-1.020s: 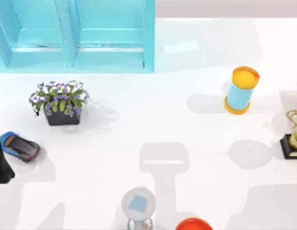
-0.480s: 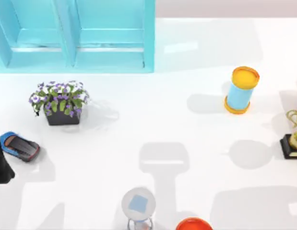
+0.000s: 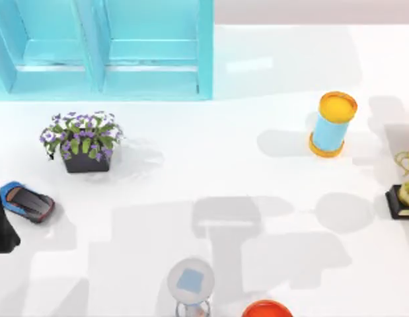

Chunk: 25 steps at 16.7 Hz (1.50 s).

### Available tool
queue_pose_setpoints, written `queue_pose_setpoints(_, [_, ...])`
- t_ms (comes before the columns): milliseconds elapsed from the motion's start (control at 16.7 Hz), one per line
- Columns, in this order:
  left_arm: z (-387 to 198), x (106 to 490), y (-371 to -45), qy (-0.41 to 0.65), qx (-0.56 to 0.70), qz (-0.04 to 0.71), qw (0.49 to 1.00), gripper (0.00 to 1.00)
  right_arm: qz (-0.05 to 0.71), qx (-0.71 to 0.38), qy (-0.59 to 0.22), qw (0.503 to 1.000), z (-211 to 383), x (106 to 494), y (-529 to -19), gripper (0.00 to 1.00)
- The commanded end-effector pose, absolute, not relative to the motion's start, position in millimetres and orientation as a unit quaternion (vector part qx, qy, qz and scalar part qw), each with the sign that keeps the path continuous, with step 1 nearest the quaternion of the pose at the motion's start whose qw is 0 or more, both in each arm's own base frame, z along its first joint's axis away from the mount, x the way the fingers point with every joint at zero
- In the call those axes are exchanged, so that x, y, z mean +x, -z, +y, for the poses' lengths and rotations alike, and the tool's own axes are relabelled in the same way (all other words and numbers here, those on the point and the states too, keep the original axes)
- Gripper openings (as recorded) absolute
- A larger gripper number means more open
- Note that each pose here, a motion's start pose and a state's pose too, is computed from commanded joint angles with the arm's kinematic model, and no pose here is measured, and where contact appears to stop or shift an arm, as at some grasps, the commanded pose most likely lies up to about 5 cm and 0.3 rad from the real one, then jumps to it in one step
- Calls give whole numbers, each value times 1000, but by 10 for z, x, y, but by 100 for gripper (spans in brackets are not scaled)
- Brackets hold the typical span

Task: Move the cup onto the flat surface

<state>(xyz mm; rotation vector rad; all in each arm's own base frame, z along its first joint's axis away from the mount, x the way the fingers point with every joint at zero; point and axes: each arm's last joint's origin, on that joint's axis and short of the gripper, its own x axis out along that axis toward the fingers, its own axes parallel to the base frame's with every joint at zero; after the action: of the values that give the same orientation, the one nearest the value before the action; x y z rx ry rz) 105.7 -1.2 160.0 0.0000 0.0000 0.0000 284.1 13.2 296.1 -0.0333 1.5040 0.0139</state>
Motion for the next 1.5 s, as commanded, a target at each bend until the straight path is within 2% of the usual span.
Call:
queue_pose_setpoints(300, [-12,1057,-1600,0,0,0,1000,100,660,-3,-25,751,1250,3355,-3111,0])
queue_pose_setpoints(600, [-12,1057,-1600,0,0,0,1000,100,671,14,-25,741,2031,3699,-2754,0])
queue_pose_setpoints(840, [-12,1057,-1600,0,0,0,1000,100,687,19,-12,726,2161,3845,-2452,0])
queue_pose_setpoints(1140, [-12,1057,-1600,0,0,0,1000,100,689,20,-10,725,2150,3850,-2434,0])
queue_pose_setpoints(1500, [-12,1057,-1600,0,0,0,1000,100,685,21,-13,728,2233,3881,-2041,0])
